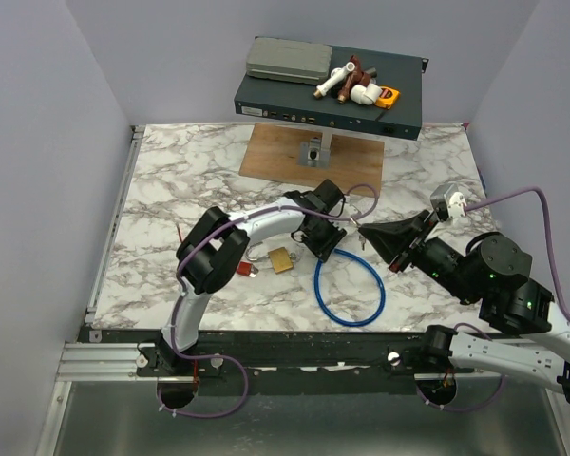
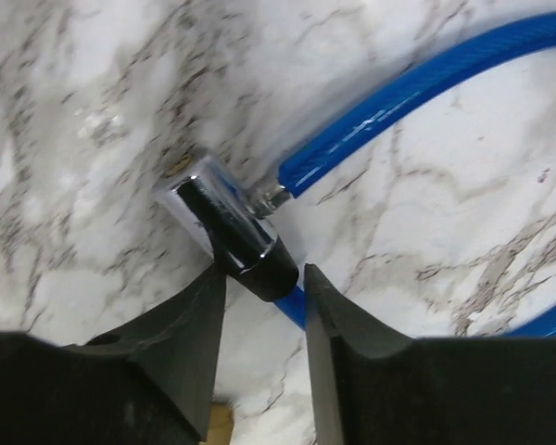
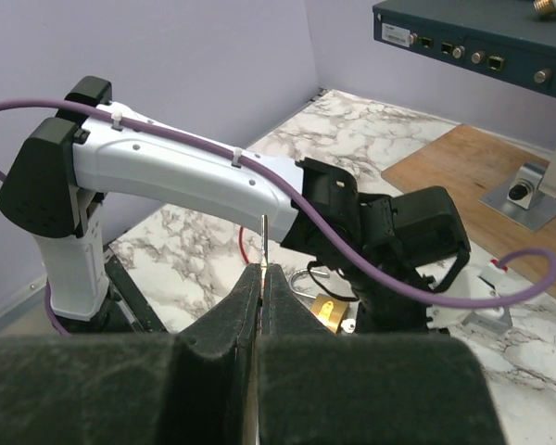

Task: Unlock with the key
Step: Adjust the lock at the center of the board.

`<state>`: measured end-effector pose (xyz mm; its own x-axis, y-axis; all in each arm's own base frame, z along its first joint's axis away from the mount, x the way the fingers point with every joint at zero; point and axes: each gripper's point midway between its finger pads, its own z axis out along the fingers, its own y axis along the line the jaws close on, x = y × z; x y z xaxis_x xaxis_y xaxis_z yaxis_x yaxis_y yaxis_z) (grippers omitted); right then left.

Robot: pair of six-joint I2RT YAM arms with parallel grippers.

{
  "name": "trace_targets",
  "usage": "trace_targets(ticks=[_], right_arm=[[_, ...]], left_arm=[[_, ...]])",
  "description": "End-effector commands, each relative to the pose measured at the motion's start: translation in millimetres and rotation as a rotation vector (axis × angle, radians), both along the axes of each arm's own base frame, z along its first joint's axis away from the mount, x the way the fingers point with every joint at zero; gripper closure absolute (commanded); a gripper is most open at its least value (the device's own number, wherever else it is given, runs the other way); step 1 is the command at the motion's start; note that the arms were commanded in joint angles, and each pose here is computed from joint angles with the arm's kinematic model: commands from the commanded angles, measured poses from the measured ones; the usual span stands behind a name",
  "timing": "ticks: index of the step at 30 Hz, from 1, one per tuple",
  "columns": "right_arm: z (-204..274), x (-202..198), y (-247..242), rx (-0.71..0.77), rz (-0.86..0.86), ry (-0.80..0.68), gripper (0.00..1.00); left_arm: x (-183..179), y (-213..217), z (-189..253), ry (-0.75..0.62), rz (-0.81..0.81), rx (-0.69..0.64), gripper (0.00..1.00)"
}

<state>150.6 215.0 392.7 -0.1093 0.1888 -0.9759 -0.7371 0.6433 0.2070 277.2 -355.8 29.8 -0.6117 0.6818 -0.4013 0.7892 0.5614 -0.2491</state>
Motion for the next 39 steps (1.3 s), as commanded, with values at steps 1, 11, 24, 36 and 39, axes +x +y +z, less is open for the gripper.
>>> trace_targets(ticks=[1, 11, 24, 36, 39], right_arm=[[4.0, 2.8, -8.3, -0.010, -0.033, -0.011, 0.99], [9.6, 6.9, -13.8, -0.019, -0.066, -0.028, 0.99], [9.7, 5.7, -17.3, -0.003, -0.071, -0.022, 0.99], [10.8, 9.2, -13.1, -0.012, -0.076, -0.027, 0.99], [10.8, 10.5, -11.0, -0.016, -0.078, -0.029, 0.99]], left_arm=[[-19.3, -15.6, -11.7, 0.033, -0.108, 0.008, 0.70], [-13.7, -14.3, 3.7, -0.038, -0.189, -0.015, 0.88], [-31.3, 13.7, -1.5, 0.047, -0.108, 0.043, 0.31], [-37.4, 11.1, -28.3, -0.004, -0.147, 0.077, 0.53], [-32.7, 6.7, -32.1, -0.048, -0.167, 0.090, 0.53]])
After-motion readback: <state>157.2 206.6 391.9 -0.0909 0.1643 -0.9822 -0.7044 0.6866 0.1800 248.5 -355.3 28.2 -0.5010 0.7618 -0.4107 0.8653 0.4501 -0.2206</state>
